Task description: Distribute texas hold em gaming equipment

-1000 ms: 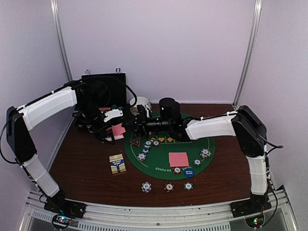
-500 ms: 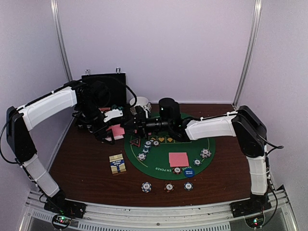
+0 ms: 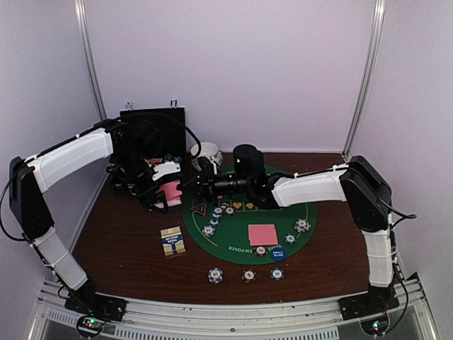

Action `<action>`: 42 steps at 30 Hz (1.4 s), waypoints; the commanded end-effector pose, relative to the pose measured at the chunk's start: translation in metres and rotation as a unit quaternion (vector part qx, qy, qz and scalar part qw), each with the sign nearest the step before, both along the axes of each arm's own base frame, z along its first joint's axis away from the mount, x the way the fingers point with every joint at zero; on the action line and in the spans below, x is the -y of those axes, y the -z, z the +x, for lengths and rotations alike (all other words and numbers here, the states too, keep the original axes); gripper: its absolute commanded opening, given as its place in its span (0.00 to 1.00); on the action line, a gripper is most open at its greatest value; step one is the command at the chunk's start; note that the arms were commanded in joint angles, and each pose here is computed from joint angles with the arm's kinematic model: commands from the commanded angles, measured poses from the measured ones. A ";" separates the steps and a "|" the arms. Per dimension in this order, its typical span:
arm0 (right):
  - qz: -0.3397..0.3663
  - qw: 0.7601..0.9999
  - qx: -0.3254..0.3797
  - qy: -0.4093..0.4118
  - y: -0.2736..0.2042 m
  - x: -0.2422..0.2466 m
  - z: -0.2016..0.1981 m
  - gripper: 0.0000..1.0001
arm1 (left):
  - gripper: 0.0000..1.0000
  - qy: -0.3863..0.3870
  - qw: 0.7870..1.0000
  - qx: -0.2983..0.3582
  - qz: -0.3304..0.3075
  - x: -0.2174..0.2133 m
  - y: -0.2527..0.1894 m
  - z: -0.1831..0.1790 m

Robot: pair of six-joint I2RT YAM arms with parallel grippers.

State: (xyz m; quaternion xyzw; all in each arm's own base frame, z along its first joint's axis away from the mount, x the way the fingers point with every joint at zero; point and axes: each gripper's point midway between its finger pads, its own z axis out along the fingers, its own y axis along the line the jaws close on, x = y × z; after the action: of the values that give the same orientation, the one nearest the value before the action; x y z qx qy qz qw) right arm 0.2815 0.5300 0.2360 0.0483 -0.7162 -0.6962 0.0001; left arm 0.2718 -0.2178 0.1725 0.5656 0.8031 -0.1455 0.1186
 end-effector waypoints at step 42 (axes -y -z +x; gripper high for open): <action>-0.590 0.626 0.509 -0.026 0.049 0.209 0.092 0.00 | 0.00 -0.031 0.999 0.020 0.008 -0.021 -0.002 0.006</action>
State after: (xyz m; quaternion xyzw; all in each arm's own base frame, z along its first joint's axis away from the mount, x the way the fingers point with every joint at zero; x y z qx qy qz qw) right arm 0.3584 0.3449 0.2088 0.2935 -0.8900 -0.2010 -0.2851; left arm 0.2733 -0.1987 0.1597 0.5539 0.8178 -0.1183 0.1022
